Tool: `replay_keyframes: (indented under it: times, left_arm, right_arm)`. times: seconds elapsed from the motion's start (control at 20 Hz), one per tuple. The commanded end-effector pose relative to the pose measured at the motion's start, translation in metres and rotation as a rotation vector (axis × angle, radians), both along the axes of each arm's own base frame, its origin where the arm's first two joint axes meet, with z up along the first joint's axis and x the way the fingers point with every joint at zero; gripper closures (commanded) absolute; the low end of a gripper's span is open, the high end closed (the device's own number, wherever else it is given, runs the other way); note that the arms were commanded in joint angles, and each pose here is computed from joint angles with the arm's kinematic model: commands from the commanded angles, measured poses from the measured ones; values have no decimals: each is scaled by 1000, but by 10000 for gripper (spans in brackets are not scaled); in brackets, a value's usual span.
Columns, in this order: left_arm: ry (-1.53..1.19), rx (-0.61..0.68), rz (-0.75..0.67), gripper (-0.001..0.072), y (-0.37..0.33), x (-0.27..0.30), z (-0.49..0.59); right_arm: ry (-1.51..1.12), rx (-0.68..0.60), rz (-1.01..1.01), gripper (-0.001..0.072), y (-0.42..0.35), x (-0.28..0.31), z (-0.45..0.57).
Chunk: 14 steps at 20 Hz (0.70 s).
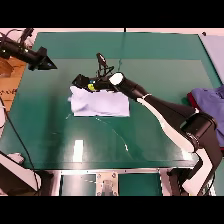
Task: Fold the shirts.
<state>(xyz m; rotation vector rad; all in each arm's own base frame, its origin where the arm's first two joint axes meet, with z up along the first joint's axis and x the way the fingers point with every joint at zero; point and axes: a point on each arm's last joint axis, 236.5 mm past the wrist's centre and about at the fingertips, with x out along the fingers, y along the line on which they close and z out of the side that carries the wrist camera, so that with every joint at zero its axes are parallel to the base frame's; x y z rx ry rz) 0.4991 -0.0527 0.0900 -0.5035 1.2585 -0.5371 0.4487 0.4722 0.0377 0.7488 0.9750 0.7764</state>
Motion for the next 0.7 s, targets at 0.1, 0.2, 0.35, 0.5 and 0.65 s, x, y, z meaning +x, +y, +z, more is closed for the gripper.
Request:
replay_keyframes:
  times: [0.1,0.2,0.35,0.5,0.65]
  left_arm:
    - [-9,6,12,678,12,1,0]
    - [-9,7,8,679,12,0,0]
    - [0,9,3,679,12,-2,-1]
    - [5,24,16,679,15,-1,-3]
    - [-17,68,47,679,24,7,-8]
  right_arm:
    - [56,11,69,698,-80,24,23]
    - [77,-75,88,698,-137,25,26]
    - [147,-317,-7,698,-238,13,-3]
    - [293,-390,-64,51,-294,-19,-56]
    - [368,-412,-42,20,-302,-42,-101]
